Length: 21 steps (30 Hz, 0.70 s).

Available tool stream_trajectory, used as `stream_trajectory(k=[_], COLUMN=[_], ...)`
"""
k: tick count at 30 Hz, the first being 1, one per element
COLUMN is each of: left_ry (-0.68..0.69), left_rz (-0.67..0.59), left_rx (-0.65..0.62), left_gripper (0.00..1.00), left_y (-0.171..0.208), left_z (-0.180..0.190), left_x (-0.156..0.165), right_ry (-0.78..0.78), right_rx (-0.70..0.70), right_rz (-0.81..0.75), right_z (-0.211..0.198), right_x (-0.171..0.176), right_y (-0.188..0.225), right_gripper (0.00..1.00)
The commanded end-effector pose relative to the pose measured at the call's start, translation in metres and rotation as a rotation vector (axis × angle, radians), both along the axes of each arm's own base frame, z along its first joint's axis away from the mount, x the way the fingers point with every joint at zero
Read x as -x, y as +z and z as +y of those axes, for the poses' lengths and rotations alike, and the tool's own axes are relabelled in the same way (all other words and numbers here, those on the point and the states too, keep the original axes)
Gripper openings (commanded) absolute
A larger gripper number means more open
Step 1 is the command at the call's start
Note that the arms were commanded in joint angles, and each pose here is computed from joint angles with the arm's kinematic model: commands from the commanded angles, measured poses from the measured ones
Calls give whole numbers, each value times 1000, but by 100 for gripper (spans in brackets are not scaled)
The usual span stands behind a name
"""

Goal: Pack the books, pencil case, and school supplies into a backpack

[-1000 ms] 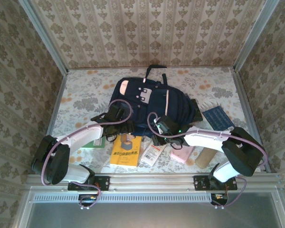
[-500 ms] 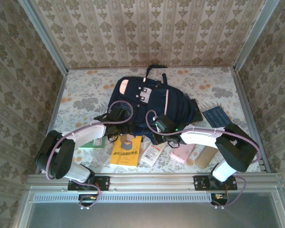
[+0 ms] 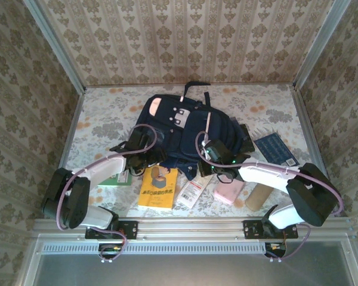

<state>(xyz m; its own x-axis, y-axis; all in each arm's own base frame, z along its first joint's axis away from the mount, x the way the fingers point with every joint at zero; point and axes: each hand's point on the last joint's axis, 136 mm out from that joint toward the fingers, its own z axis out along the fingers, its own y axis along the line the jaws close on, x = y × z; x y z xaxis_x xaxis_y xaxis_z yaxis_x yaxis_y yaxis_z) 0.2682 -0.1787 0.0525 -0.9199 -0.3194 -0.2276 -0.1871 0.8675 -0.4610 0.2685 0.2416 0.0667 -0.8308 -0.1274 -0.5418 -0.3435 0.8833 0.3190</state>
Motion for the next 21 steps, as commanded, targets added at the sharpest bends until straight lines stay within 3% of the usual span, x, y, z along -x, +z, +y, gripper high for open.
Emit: stream_trajectory(k=[1, 4, 7, 11, 15, 16, 21], left_ry=[31, 28, 42, 84, 70, 65, 49], left_rz=[-60, -45, -16, -3, -51, -67, -135], left_rx=[100, 81, 71, 82, 115, 125, 225], left_gripper=[93, 86, 72, 32, 4, 0, 0], left_y=[20, 12, -4, -16, 10, 19, 70], left_z=[-13, -16, -17, -13, -20, -21, -34], left_x=[-17, -25, -29, -34, -44, -46, -51], right_ry=[-8, -15, -23, -13, 5, 17, 51], right_rx=[-72, -118, -139, -143, -148, -152, -148], right_rz=[-12, -39, -45, -31, -12, -6, 20], right_z=[7, 10, 12, 14, 16, 18, 26], right_x=[1, -1, -3, -1, 4, 5, 4], right_y=[12, 27, 34, 33, 32, 33, 34], right_gripper=[5, 5, 8, 16, 21, 22, 26])
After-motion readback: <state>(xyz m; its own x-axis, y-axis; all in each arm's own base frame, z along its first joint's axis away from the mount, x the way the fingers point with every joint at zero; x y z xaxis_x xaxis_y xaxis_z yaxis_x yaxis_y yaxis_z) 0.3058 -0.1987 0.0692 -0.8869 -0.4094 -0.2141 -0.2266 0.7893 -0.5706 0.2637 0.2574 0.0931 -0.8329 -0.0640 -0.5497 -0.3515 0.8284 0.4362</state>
